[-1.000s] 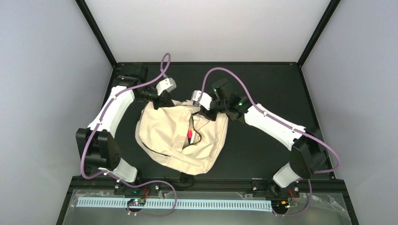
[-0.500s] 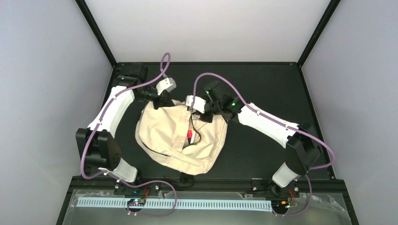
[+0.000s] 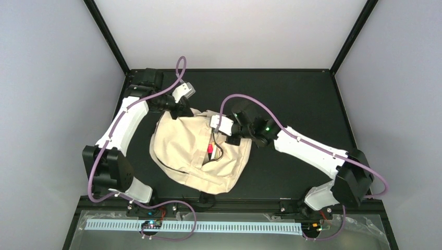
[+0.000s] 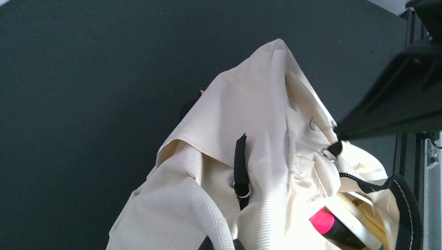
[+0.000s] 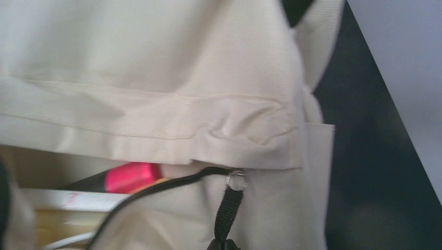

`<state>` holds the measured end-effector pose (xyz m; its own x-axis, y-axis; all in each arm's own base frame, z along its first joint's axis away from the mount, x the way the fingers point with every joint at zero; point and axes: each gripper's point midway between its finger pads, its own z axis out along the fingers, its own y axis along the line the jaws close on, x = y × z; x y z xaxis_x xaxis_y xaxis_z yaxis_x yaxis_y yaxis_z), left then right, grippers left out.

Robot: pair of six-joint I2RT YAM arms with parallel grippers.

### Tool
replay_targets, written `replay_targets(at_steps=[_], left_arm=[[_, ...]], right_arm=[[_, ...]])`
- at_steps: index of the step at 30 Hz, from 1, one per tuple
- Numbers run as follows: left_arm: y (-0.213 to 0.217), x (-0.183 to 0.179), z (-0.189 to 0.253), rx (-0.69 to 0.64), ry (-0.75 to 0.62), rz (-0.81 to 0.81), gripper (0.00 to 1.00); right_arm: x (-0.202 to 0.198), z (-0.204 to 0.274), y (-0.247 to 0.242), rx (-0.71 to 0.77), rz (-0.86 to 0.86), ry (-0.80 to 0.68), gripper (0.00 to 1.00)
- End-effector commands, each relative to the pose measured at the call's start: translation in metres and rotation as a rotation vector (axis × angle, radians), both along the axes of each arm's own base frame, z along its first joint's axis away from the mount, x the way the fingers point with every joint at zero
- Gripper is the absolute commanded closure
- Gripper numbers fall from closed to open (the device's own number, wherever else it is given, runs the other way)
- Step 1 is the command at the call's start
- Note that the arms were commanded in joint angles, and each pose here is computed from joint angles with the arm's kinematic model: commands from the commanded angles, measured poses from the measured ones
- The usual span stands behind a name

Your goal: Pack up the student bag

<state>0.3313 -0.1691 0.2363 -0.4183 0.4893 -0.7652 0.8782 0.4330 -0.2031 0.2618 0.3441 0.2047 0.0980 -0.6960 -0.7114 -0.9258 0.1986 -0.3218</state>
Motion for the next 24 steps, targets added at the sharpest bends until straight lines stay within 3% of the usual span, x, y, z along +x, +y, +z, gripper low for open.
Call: replay_targets(at_steps=[1, 7, 13, 24], left_arm=[[-0.002, -0.008, 0.045, -0.059, -0.138, 0.006, 0.99], [-0.011, -0.033, 0.06, -0.095, -0.177, -0.036, 0.98], [-0.018, -0.05, 0.065, -0.124, -0.125, -0.053, 0.98], [-0.027, -0.057, 0.063, -0.143, -0.1, -0.076, 0.98]], right_arm=[[-0.023, -0.004, -0.006, 0.005, -0.006, 0.025, 0.99], [-0.023, 0.002, 0.0, 0.038, -0.027, 0.053, 0.98], [0.003, -0.002, 0.001, 0.039, -0.153, 0.02, 0.83], [-0.009, 0.015, 0.023, 0.162, -0.09, 0.106, 0.69]])
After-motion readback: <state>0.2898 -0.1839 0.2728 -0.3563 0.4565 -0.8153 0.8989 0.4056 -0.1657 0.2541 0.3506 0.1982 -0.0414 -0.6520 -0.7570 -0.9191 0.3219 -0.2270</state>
